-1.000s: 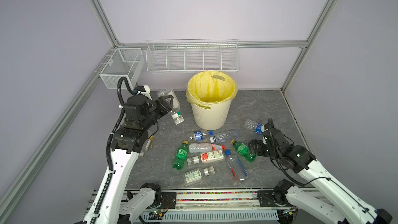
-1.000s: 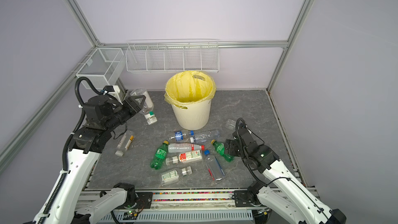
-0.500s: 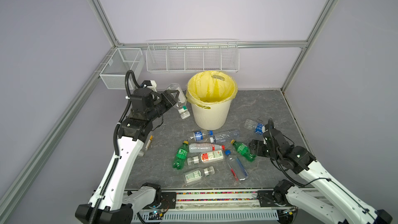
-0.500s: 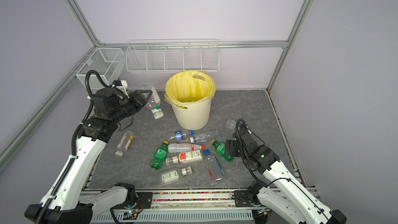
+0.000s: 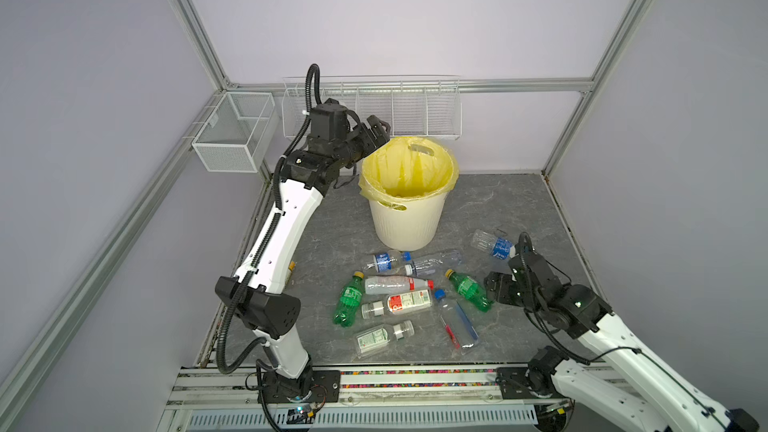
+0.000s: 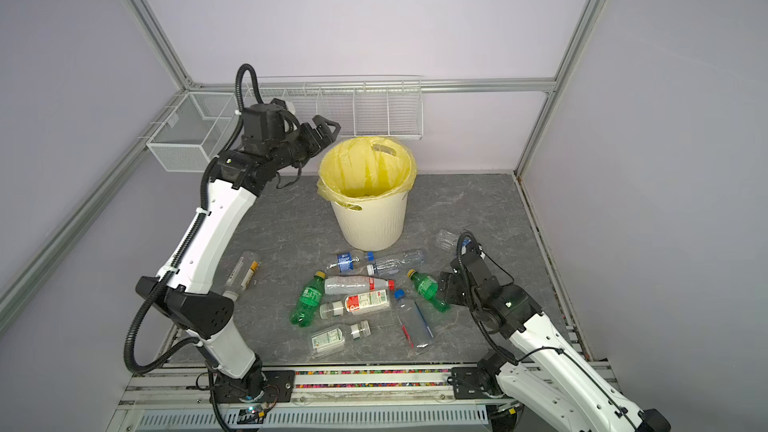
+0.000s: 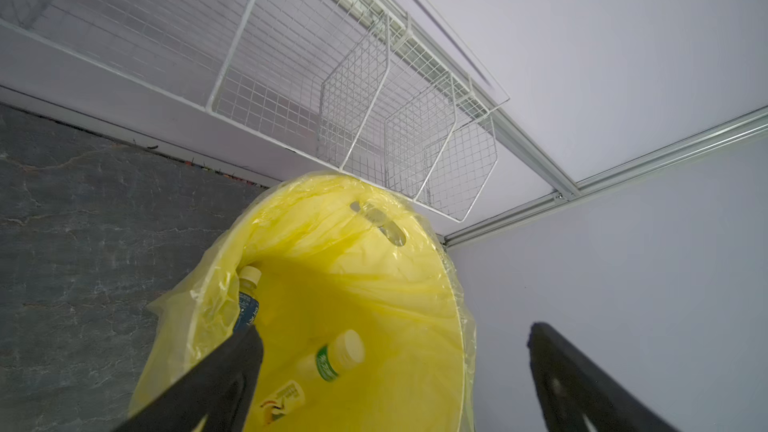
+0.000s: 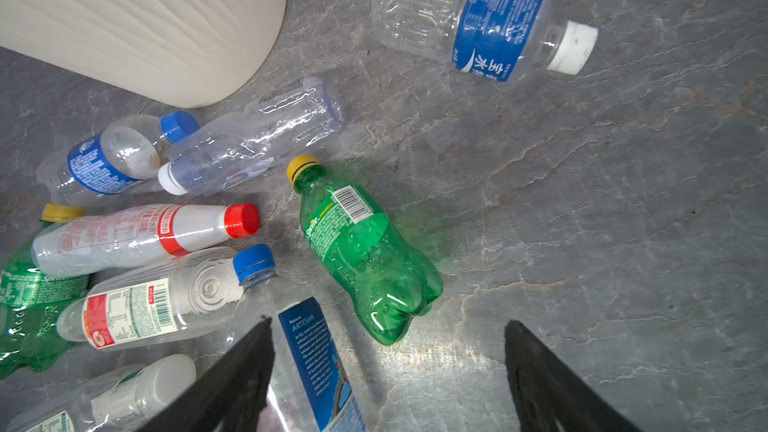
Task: Throw the plastic bottles in the bin
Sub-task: 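Open the left gripper over the bin to drop the green-label bottle, then draw the left gripper back from the bin and lower the right gripper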
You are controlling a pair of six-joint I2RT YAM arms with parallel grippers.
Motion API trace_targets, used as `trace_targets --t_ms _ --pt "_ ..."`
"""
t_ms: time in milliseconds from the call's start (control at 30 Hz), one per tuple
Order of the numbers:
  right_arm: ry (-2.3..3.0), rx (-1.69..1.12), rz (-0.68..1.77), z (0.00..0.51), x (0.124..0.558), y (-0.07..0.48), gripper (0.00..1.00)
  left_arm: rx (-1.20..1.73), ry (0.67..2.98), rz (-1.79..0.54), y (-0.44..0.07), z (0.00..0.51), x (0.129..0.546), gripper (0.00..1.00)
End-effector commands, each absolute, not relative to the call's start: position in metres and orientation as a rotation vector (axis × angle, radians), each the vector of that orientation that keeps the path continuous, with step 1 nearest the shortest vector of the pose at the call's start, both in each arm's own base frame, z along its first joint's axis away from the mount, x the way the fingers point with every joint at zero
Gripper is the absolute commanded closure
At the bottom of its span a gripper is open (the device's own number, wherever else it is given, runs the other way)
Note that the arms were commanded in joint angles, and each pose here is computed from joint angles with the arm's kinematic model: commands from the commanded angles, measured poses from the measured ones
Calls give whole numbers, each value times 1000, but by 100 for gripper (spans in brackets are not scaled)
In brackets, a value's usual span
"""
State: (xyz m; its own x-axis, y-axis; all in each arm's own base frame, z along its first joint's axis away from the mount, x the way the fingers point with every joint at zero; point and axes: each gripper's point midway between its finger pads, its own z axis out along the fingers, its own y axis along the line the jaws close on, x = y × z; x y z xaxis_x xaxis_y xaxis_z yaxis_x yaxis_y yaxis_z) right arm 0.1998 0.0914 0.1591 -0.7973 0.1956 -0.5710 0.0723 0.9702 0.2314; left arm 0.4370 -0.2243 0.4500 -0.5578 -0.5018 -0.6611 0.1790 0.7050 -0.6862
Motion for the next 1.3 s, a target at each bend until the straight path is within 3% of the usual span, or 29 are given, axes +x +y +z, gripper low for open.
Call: trace_targets --t_ms 0,767,1267 --pt "2453 209 216 168 198 80 12 -183 1882 -917 -207 493 399 0" --pt "2419 118 94 182 211 74 12 -176 1995 -763 -154 414 349 0" --pt "2487 -75 265 167 204 107 12 -209 2117 -705 -143 335 328 0"
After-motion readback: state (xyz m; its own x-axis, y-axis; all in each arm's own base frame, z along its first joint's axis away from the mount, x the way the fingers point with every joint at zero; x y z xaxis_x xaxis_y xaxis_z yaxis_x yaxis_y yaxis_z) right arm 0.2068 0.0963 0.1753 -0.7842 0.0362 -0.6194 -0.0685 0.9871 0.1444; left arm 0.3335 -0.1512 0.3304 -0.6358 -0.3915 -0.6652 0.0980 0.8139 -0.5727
